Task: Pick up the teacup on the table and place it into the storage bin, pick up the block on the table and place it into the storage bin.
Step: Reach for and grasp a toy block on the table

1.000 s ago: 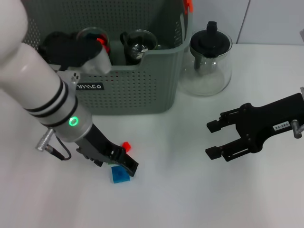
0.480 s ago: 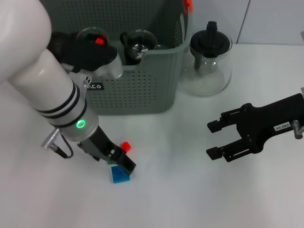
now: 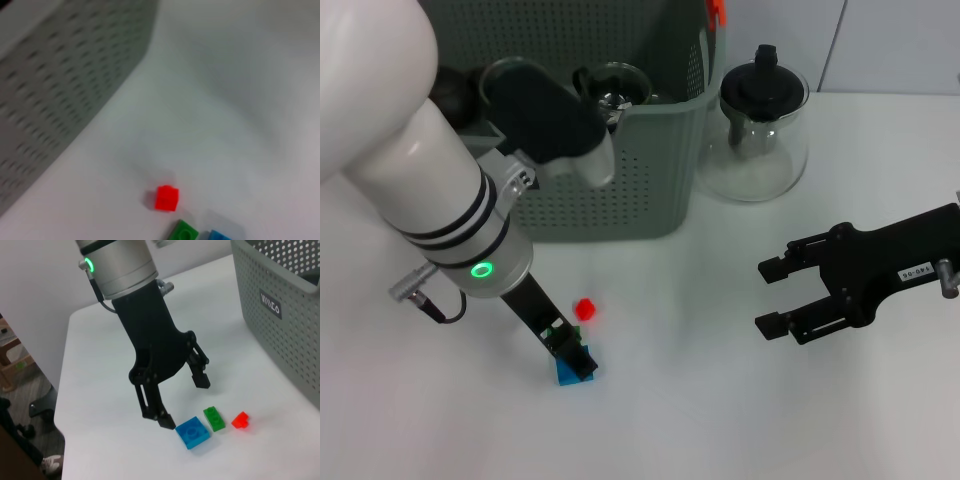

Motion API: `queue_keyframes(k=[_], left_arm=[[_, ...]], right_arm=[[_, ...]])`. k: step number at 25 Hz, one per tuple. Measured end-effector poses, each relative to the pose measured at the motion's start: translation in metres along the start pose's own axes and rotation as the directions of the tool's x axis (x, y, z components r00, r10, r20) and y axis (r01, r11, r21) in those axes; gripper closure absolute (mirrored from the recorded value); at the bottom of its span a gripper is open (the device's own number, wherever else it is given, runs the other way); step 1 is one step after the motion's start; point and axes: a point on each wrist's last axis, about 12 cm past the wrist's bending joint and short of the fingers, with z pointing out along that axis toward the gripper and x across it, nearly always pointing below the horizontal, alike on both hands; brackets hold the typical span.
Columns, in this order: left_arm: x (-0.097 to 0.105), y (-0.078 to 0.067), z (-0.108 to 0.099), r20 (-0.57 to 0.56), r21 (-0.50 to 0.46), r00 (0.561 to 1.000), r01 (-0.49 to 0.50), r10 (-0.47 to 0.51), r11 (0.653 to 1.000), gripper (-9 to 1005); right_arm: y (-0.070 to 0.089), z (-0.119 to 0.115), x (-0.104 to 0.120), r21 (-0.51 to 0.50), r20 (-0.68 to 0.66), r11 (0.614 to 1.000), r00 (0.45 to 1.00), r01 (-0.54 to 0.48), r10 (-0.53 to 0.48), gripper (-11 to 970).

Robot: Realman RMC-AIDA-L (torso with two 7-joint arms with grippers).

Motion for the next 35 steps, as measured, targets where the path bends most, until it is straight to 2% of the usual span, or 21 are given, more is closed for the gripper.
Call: queue_keyframes(k=[3, 10, 18, 24, 35], left_arm=[[0.000, -0.002, 0.000, 0.000, -0.006, 0.996, -0.092, 0.092, 0.996, 62], [0.008, -0.001, 0.001, -0.053, 0.007, 0.972, -0.228, 0.228, 0.974, 62], [0.017, -0.003, 0.011, -0.128, 0.017, 0.953, -0.275, 0.275, 0.961, 62], [0.013, -0.012, 0.018, -0.132, 0.011, 0.938, -0.322, 0.321, 0.947, 62], [0.008, -0.016, 0.022, -0.117, 0.018, 0.941, -0.317, 0.317, 0.948, 62]], right_arm=[[0.001, 0.001, 0.001, 0.001, 0.014, 1.000, 1.000, -0.010, 0.010, 138], [0.001, 0.003, 0.004, 0.008, 0.043, 0.999, 0.998, -0.042, 0.042, 138], [0.001, 0.003, 0.005, 0.020, 0.059, 0.998, 0.997, -0.054, 0.053, 138], [0.001, 0.004, 0.005, 0.019, 0.060, 0.998, 0.997, -0.054, 0.053, 137], [0.001, 0.003, 0.006, 0.023, 0.062, 0.998, 0.997, -0.057, 0.056, 137]])
